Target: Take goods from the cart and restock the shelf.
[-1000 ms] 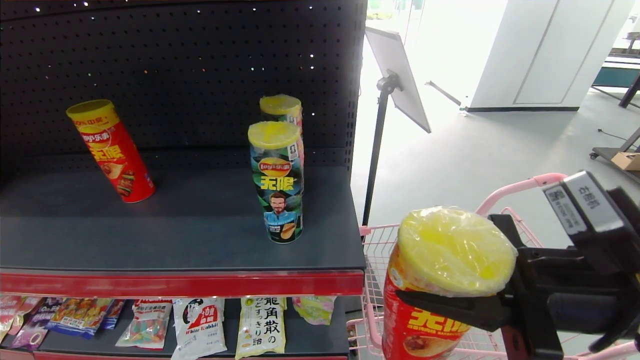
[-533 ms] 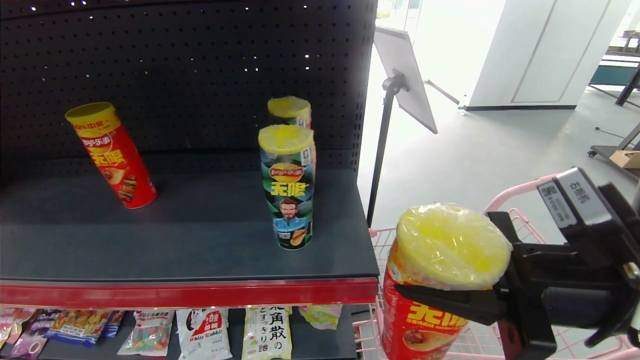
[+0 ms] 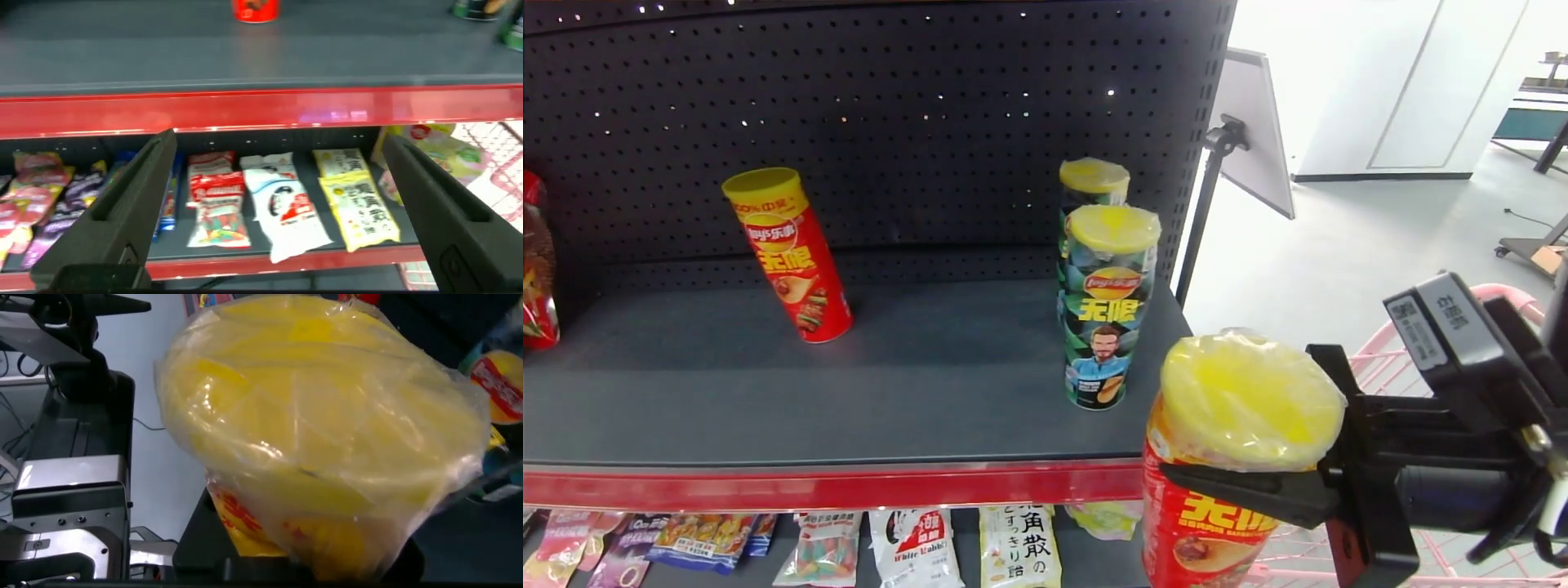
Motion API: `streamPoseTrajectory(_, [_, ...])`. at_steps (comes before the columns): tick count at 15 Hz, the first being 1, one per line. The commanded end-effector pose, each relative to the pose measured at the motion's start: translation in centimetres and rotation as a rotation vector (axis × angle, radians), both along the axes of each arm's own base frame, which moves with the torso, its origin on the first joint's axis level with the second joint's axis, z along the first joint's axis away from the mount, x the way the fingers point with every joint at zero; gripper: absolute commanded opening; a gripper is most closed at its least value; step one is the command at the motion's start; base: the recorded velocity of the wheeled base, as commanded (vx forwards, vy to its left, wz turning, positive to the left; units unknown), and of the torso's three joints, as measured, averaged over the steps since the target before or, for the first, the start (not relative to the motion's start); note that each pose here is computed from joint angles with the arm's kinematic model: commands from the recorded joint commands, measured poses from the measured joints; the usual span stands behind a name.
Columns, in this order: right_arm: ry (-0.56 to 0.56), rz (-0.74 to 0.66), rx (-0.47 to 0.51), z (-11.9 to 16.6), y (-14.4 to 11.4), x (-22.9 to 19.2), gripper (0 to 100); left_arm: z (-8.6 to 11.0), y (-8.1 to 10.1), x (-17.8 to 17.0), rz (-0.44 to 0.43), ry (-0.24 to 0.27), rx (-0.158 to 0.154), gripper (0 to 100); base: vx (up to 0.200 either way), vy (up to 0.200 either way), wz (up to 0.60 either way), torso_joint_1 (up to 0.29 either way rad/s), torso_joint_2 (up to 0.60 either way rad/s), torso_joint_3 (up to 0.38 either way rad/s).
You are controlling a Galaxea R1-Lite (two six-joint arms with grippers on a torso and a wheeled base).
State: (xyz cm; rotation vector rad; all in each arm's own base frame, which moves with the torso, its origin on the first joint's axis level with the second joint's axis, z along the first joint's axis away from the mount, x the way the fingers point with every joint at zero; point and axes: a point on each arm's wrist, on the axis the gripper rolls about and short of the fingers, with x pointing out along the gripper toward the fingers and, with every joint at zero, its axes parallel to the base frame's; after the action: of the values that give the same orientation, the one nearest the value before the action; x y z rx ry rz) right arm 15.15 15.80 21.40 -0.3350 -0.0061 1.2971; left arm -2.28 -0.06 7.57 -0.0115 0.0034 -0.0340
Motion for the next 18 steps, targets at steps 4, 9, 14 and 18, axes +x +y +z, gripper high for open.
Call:
streamPoseTrajectory(4, [0.002, 0.003, -0.002, -0.11, -0.05, -0.09, 0, 0.0, 0.0, 0.01, 0.0, 0.001, 0.001, 100, 0.0, 0.2, 0.0, -0.001, 0.0, 0.001])
streamPoseTrajectory(9, [0.001, 0.001, -0.001, -0.1, -0.17, -0.21, 0, 0.0, 0.0, 0.01, 0.0, 0.001, 0.001, 100, 0.0, 0.2, 0.0, 0.005, 0.0, 0.006])
streamPoseTrajectory(14, [0.002, 0.001, -0.002, -0.15, -0.18, -0.22, 0, 0.0, 0.0, 0.01, 0.0, 0.001, -0.001, 100, 0.0, 0.2, 0.0, 0.002, 0.01, 0.001])
streamPoseTrajectory(18, [0.002, 0.003, -0.002, -0.15, -0.17, -0.22, 0, 0.0, 0.0, 0.01, 0.0, 0.001, -0.001, 100, 0.0, 0.2, 0.0, -0.001, 0.0, 0.002])
